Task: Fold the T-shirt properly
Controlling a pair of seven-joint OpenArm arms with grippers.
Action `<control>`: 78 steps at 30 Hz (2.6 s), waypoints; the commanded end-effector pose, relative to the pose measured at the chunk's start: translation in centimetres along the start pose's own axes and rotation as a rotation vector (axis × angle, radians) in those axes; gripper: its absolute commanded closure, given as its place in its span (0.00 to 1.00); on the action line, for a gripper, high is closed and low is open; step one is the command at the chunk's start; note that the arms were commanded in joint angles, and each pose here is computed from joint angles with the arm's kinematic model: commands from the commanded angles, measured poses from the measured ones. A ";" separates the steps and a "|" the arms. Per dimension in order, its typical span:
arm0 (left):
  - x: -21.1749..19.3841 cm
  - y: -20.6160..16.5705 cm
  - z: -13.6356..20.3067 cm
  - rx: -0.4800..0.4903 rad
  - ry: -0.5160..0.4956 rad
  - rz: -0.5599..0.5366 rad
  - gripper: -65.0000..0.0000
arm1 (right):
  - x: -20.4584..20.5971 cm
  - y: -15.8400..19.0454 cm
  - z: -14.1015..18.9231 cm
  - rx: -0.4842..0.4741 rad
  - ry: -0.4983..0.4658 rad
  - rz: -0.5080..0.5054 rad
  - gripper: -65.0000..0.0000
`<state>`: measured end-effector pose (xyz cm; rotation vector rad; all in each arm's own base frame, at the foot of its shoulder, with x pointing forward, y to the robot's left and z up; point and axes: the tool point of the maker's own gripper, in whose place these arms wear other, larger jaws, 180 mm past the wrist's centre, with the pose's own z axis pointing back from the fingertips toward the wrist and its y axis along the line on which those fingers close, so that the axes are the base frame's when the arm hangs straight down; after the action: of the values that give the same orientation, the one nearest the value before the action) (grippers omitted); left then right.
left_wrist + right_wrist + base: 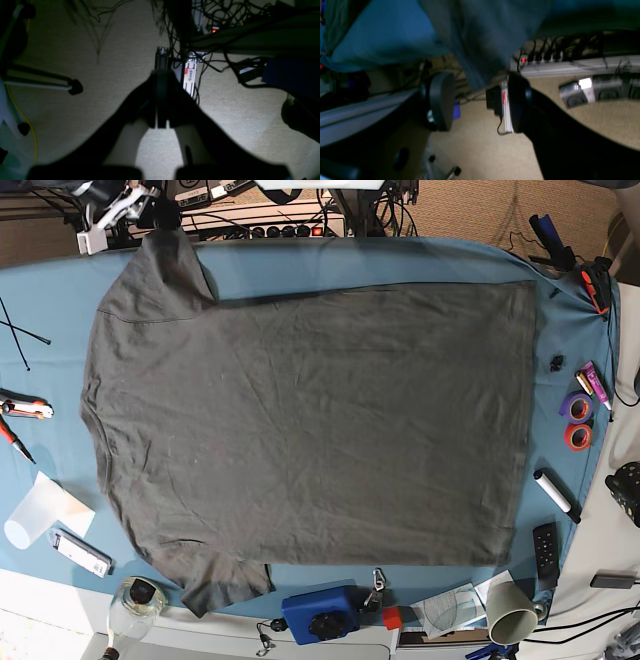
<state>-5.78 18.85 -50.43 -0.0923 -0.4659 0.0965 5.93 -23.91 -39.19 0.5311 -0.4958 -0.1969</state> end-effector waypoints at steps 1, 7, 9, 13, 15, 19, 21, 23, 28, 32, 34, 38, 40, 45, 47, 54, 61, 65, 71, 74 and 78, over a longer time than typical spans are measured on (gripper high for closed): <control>-0.3 0.3 0.7 0.005 0.000 -0.004 1.00 | 0.7 0.1 0.4 0.009 -0.024 0.014 0.48; -0.3 0.3 0.7 0.005 0.000 -0.003 1.00 | 2.1 0.3 -0.1 0.019 -0.058 0.030 0.48; -0.3 0.3 0.7 0.005 0.000 -0.003 1.00 | 2.8 0.4 -0.3 0.020 -0.077 0.041 0.48; -0.3 0.3 0.7 0.005 0.000 -0.003 1.00 | 4.1 0.6 -0.7 0.031 -0.105 0.057 0.48; -0.3 0.3 0.7 0.005 0.000 -0.004 1.00 | 4.1 0.6 -0.8 0.033 -0.103 0.057 0.48; -0.4 0.0 0.8 -0.013 0.002 -0.002 1.00 | 3.7 1.0 -0.6 0.053 -0.089 0.040 0.49; -0.2 -0.9 1.2 -0.057 -0.003 -0.008 1.00 | 3.5 1.3 -0.6 0.069 -0.081 0.031 0.49; 0.6 -1.9 2.0 -0.110 -0.021 -0.025 1.00 | 3.3 1.4 -0.6 0.079 -0.071 0.026 0.49; 3.6 -4.4 5.5 -0.208 -0.059 -0.108 1.00 | 2.8 1.6 -0.6 0.088 -0.050 0.020 0.49; 6.2 -5.4 8.4 -0.228 -0.059 -0.131 1.00 | 2.2 1.9 -0.1 0.110 -0.044 -0.008 0.49; 8.8 -6.0 9.7 -0.243 -0.134 -0.104 1.00 | 2.0 1.8 0.1 0.104 -0.039 -0.012 0.49; 13.7 -7.0 11.1 -0.256 -0.255 -0.156 0.98 | 2.4 1.2 0.8 0.085 -0.063 -0.019 0.49; 15.3 -7.5 11.4 -0.259 -0.280 -0.191 0.94 | 3.0 0.9 1.4 0.074 -0.087 -0.022 0.49; 18.5 -8.6 11.9 -0.266 -0.353 -0.245 0.85 | 4.0 0.0 2.5 0.044 -0.130 -0.025 0.49; 19.8 -8.5 11.6 -0.249 -0.395 -0.245 0.78 | 4.1 0.0 2.6 0.047 -0.138 -0.027 0.49; 24.3 -4.9 9.8 -0.045 -0.490 -0.162 0.61 | 4.1 0.1 2.6 0.048 -0.138 -0.028 0.49; 26.5 -3.5 8.1 0.016 -0.473 -0.047 0.61 | 4.1 0.1 2.6 0.048 -0.138 -0.028 0.49; 27.5 -3.0 7.6 0.036 -0.498 -0.023 0.61 | 4.1 0.1 2.6 0.048 -0.138 -0.028 0.49; 26.1 -1.0 4.3 0.084 -0.421 0.033 0.61 | 4.1 0.1 2.6 0.048 -0.138 -0.028 0.49; 25.8 -1.3 3.1 0.047 -0.390 0.087 0.61 | 4.1 0.1 2.6 0.048 -0.136 -0.028 0.49; 26.5 -2.4 3.1 -0.020 -0.420 0.167 0.61 | 4.0 0.1 2.6 0.047 -0.132 -0.027 0.49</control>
<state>16.40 19.57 -36.35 -0.1318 -0.8543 0.2840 7.75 -25.92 -36.52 0.5716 -0.5945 -0.2629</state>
